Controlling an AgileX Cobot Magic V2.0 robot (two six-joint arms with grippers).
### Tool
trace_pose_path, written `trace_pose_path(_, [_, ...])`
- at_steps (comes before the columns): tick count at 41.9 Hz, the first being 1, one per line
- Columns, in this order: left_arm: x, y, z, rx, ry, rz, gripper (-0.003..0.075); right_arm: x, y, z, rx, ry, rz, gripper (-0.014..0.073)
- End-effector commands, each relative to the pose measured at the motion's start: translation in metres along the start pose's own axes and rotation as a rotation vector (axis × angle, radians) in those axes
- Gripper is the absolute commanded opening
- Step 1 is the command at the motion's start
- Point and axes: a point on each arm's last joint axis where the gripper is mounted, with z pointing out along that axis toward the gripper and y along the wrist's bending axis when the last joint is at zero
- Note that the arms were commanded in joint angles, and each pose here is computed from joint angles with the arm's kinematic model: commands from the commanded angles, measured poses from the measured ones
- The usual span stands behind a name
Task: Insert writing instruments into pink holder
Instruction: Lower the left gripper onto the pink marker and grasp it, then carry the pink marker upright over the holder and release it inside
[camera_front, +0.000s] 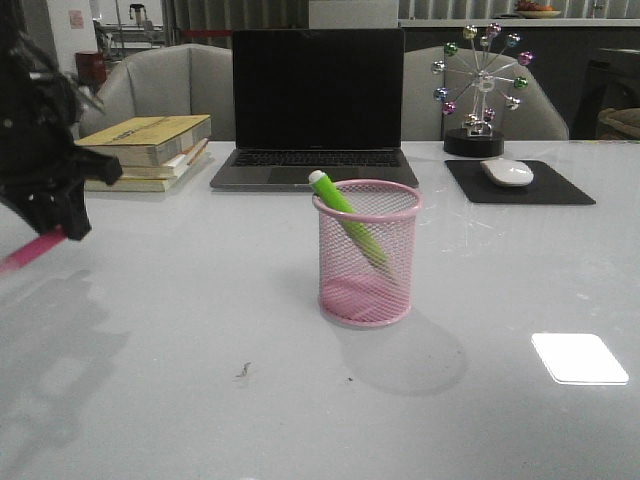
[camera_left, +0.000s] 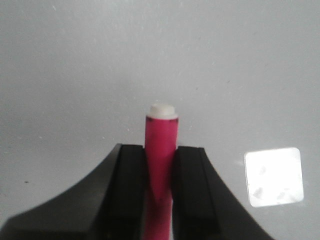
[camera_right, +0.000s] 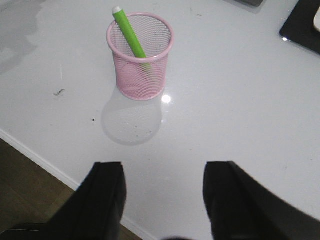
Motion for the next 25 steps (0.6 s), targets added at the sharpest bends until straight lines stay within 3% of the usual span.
trace_pose_path(1, [-0.017, -0.003, -0.073, 0.004, -0.251, 0.030, 0.0091, -0.013, -0.001, -0.006, 0.004, -0.095, -0.006, 0.0467])
trace_pose_path(11, [0.005, -0.019, -0.147, 0.020, -0.576, 0.015, 0.0091, -0.013, -0.001, -0.006, 0.004, -0.095, -0.006, 0.0467])
trace_pose_path(21, [0.052, -0.059, -0.191, 0.074, -0.886, 0.100, 0.0091, -0.013, -0.001, -0.006, 0.004, -0.095, -0.006, 0.0467])
trace_pose_path(25, [0.071, -0.078, -0.202, 0.121, -1.078, 0.130, 0.0091, -0.013, -0.001, -0.006, 0.004, -0.095, -0.006, 0.0467])
